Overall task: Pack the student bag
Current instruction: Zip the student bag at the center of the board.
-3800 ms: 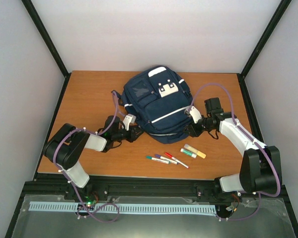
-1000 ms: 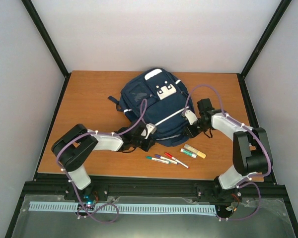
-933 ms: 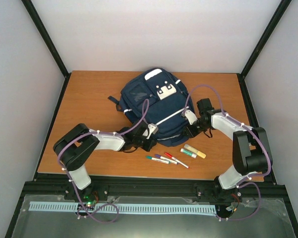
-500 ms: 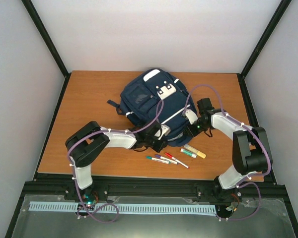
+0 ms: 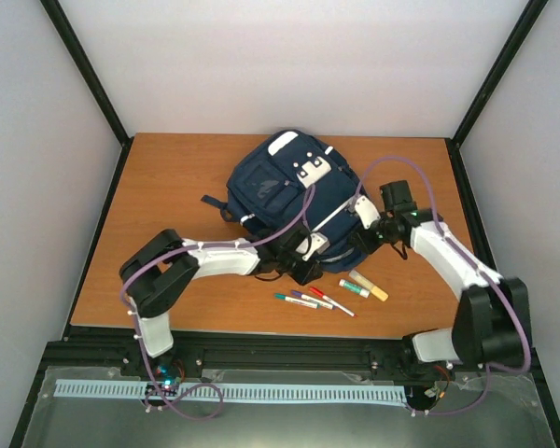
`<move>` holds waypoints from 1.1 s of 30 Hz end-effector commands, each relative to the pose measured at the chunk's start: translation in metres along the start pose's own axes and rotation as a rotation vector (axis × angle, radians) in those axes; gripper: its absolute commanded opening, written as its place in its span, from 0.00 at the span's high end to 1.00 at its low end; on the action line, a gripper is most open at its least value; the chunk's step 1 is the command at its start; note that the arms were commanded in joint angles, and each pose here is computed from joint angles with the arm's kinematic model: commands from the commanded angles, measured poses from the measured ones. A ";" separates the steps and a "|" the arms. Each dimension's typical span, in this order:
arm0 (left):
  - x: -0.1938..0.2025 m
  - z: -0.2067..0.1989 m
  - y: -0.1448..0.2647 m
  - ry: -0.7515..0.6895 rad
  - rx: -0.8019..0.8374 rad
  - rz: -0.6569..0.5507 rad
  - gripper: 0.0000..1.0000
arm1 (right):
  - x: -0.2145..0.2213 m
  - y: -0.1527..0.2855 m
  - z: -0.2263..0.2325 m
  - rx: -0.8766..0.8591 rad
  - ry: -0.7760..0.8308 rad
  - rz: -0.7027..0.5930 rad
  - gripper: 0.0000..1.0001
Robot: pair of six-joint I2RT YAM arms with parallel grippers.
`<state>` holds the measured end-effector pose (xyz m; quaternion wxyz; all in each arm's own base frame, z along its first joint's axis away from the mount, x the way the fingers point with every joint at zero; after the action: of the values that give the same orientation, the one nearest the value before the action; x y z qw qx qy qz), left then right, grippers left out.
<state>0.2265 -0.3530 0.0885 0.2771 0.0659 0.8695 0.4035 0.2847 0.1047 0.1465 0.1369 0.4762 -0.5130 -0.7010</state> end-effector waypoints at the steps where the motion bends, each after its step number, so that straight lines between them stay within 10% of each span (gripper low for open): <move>1: -0.001 -0.021 0.043 -0.103 -0.027 -0.024 0.70 | -0.012 0.038 0.013 0.061 0.108 -0.090 0.63; 7: -0.007 -0.011 0.086 -0.066 -0.173 -0.154 0.50 | -0.008 0.062 0.036 0.081 0.176 -0.115 0.62; 13: -0.039 0.039 0.135 0.264 -0.357 -0.383 0.34 | 0.003 0.044 0.062 0.055 0.293 -0.029 0.61; 20: -0.050 0.099 0.157 0.624 -0.409 -0.481 0.30 | 0.027 0.011 0.061 0.046 0.344 0.072 0.63; 33: -0.032 0.124 0.109 0.701 -0.261 -0.417 0.36 | 0.026 -0.019 0.012 0.166 0.262 0.176 0.69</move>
<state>0.3039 -0.1947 0.1190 0.0529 -0.2948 0.8133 0.4988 0.2356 0.1092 0.1101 0.2590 0.5251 -0.5541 -0.5918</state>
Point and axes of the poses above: each gripper's point midway between its finger pads, its own y axis back along the fingers, its own z axis along the line the jaws close on, x = y × z, the point moved 6 cm from there along y, back along the fingers, and after that the axes turned 13 degrees about y, right-handed, at the moved point
